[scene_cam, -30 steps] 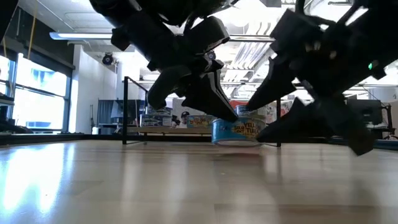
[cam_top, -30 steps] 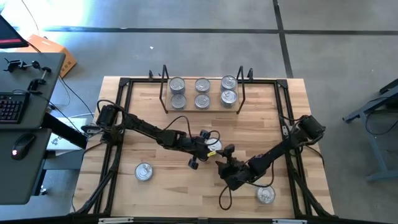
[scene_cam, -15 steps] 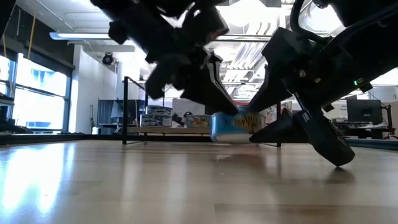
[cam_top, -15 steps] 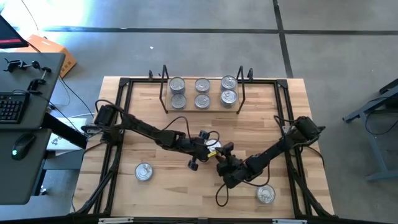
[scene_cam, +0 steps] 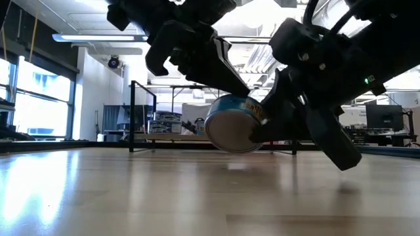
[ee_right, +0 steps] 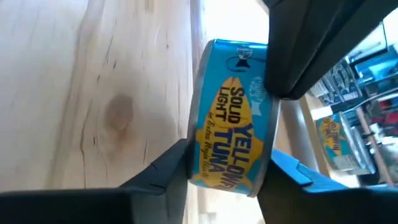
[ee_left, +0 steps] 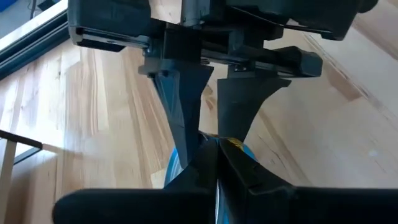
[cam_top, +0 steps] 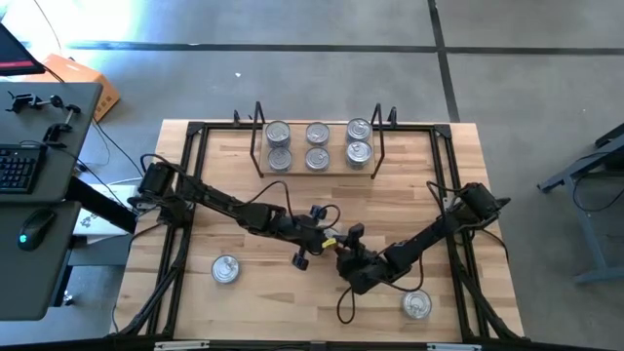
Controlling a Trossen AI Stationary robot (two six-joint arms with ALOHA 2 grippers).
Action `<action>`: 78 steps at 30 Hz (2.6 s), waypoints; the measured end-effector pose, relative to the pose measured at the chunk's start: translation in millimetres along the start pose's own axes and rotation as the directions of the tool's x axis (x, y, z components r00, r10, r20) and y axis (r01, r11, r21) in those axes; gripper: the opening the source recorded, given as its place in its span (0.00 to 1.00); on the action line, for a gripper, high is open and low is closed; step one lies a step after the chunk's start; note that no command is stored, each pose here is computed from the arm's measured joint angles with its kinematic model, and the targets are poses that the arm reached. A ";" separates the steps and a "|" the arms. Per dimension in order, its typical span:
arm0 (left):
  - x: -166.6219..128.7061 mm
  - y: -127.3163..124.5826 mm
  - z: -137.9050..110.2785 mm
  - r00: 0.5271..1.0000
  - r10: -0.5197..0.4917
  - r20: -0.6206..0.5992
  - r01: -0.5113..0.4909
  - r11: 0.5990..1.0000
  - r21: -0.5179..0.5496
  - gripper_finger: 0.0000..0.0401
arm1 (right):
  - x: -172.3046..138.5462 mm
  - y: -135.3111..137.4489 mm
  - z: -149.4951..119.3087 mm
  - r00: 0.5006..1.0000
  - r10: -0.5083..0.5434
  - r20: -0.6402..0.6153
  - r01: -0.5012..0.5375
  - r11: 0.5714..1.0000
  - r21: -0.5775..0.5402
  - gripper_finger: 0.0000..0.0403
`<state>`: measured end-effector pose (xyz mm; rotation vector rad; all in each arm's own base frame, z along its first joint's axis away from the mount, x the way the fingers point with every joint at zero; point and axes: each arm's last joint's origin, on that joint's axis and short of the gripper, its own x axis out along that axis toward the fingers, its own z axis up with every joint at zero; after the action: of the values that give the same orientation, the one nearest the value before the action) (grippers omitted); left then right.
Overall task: Stack canned seafood by type on shelf
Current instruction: Stack the yellow and blue tuna can on top of the other yellow and blue tuna can on the shelf
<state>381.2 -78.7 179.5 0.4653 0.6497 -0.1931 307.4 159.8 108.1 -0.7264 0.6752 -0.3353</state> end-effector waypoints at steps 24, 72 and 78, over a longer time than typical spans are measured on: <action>-109.3 -56.2 -74.4 0.898 0.339 -0.282 -0.416 0.862 -0.289 0.00 | 6.7 -87.2 76.8 0.969 -0.161 -0.188 0.195 0.964 0.179 0.30; -122.0 -104.3 -82.6 0.903 0.427 -0.052 -0.428 0.880 -0.207 0.00 | 191.4 -296.1 -36.8 0.860 -0.077 -0.505 -0.084 0.954 -0.288 0.40; -122.0 -104.4 -82.4 0.904 0.425 -0.052 -0.426 0.880 -0.208 0.00 | 191.2 -295.3 -36.2 0.860 -0.075 -0.504 -0.066 0.965 -0.255 0.50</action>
<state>208.6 -127.9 160.6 0.3888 0.5502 0.2964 408.9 -163.0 210.5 -0.9034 1.2436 -0.4548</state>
